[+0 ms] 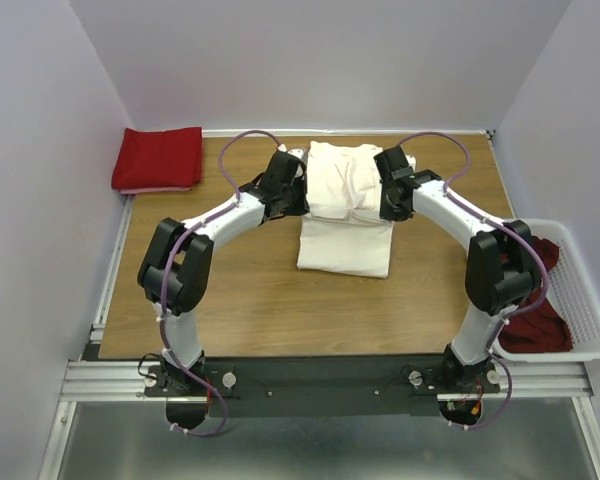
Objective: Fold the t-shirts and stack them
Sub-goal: Fold the tshirt
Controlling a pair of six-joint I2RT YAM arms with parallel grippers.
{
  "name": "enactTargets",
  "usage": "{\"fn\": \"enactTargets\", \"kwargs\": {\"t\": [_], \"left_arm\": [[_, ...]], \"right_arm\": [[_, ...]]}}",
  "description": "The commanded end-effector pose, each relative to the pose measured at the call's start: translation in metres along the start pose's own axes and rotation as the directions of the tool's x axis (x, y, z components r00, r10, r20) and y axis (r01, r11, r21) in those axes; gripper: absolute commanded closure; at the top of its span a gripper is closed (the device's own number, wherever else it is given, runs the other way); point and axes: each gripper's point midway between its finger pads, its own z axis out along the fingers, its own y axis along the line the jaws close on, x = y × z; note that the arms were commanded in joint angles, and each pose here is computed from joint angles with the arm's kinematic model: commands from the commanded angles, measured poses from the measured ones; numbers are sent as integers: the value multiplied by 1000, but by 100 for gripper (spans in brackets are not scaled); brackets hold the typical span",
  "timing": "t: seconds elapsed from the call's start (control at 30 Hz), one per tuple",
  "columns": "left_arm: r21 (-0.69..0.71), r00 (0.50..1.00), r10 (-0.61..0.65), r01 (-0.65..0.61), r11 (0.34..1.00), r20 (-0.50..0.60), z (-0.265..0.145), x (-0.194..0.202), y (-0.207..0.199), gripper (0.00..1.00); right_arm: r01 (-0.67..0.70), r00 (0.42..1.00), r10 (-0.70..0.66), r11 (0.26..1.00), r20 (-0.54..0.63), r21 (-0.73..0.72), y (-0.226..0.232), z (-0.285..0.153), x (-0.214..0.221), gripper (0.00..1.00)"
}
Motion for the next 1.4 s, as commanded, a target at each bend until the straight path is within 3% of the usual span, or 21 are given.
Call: {"fn": "enactTargets", "kwargs": {"t": [0.0, 0.33, 0.4, 0.43, 0.47, 0.53, 0.63, 0.77, 0.83, 0.87, 0.9, 1.0, 1.2, 1.37], "left_arm": [[-26, 999, 25, -24, 999, 20, 15, -13, 18, 100], [-31, 1000, 5, -5, 999, -5, 46, -5, 35, 99], [-30, 1000, 8, -8, 1000, -11, 47, -4, 35, 91], [-24, 1000, 5, -5, 1000, -7, 46, -5, 34, 86], [-21, 1000, 7, -7, 1000, 1, 44, -7, 32, 70], [-20, 999, 13, -12, 1000, 42, 33, -17, 28, 56], [-33, 994, 31, -28, 999, 105, 11, -32, 21, 44], [-41, 982, 62, -56, 998, 180, -19, -36, 1, 47], [-8, 978, 78, -78, 997, 192, -28, -20, -18, 58], [7, 980, 80, -83, 997, 183, -28, -11, -25, 72], [41, 984, 78, -86, 995, 159, -24, 2, -36, 78], [84, 995, 90, -93, 992, 37, -5, 46, -46, 88], [102, 976, 111, -93, 990, -189, 19, 106, -46, 89], [89, 957, 122, -102, 991, -264, 22, 129, -39, 89]], "right_arm": [[12, 999, -12, 1000, 33, 14, -4, 16, -19, 99], [20, 1000, -20, 999, 12, 36, 1, 51, -22, 95], [21, 1000, -22, 999, 10, 28, 3, 51, -21, 94], [19, 1000, -19, 999, 12, 27, 2, 50, -22, 88], [13, 1000, -14, 1000, 25, 23, 1, 45, -24, 83], [12, 999, -12, 1000, 39, 8, 1, 37, -28, 77], [1, 998, 1, 1000, 69, -16, 1, 19, -34, 74], [11, 994, 5, 990, 110, -144, 17, -4, -34, 72], [30, 996, -4, 960, 93, -277, 39, -13, -19, 73], [32, 994, 3, 944, 107, -330, 52, -15, -19, 75], [30, 997, 3, 918, 83, -396, 64, -18, -12, 81], [22, 999, 1, 896, 52, -443, 83, -9, 3, 84], [9, 1000, -5, 887, 10, -463, 99, 21, 23, 85], [30, 999, -21, 908, 26, -419, 98, 43, 20, 85]]}}
